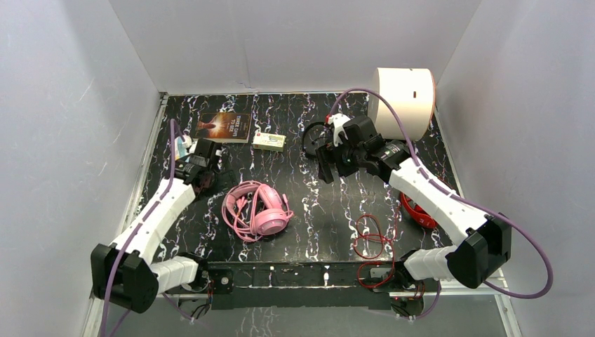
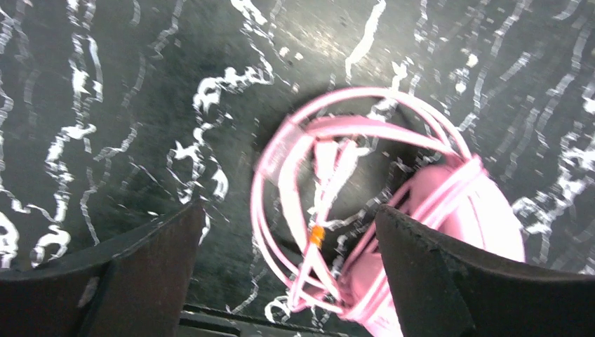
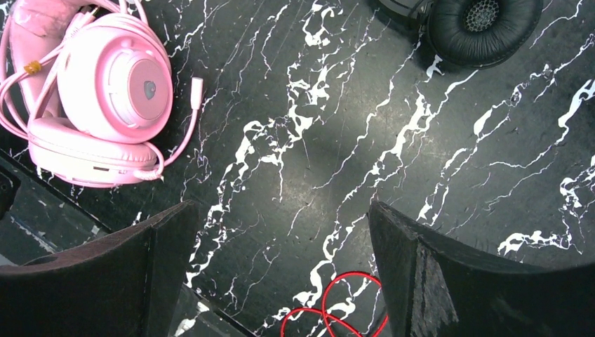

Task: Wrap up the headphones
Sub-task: Place the headphones at the center of the board.

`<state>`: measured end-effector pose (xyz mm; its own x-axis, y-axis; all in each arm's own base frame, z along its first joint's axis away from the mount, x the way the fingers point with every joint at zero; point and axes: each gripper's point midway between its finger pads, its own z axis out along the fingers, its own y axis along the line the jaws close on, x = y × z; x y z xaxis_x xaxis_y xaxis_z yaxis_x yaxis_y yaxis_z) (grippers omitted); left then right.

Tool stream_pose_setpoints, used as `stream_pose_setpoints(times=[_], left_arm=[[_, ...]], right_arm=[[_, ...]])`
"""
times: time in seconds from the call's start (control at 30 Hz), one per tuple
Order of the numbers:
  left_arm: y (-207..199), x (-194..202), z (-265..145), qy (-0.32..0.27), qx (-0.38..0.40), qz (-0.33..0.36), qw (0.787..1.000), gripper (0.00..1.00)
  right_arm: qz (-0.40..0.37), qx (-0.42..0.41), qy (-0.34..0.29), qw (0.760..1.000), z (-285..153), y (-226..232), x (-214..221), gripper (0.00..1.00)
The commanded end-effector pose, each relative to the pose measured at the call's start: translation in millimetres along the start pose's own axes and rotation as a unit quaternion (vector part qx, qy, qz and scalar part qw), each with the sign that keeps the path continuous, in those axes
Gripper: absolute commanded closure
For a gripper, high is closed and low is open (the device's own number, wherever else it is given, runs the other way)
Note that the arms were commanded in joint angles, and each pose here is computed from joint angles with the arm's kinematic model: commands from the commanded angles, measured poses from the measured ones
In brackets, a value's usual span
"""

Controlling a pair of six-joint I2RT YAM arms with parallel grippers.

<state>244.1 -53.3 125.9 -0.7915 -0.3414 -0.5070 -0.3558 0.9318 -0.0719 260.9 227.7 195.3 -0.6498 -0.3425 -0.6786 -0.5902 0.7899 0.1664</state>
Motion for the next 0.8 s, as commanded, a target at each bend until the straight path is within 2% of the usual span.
stream_pose_setpoints(times=[0.0, 0.1, 0.27, 0.37, 0.47, 0.6, 0.77], left_arm=[[-15, 34, -28, 0.067, 0.076, -0.042, 0.994, 0.16], [-14, 71, -31, 0.117, 0.098, -0.081, 0.985, 0.27], [-13, 94, -30, 0.148, 0.110, -0.098, 0.978, 0.30], [-24, 106, -24, 0.172, 0.140, -0.107, 0.969, 0.36], [-25, 111, -16, 0.179, 0.134, -0.103, 0.969, 0.41], [-26, 119, -10, 0.189, 0.139, -0.102, 0.967, 0.58], [-25, 113, -7, 0.177, 0.129, -0.097, 0.971, 0.64]], right_arm=[[-0.004, -0.009, -0.038, 0.999, -18, 6, -27, 0.01], [-0.005, -0.019, -0.046, 0.999, -19, 10, -32, 0.01], [0.002, 0.023, -0.043, 0.999, -23, -8, -29, 0.01], [0.001, 0.025, -0.041, 0.999, -27, -13, -29, 0.01], [0.001, 0.028, -0.052, 0.998, -34, -15, -30, 0.01], [0.001, 0.022, -0.067, 0.998, -39, -13, -31, 0.01], [0.001, 0.014, -0.072, 0.997, -39, -11, -33, 0.01]])
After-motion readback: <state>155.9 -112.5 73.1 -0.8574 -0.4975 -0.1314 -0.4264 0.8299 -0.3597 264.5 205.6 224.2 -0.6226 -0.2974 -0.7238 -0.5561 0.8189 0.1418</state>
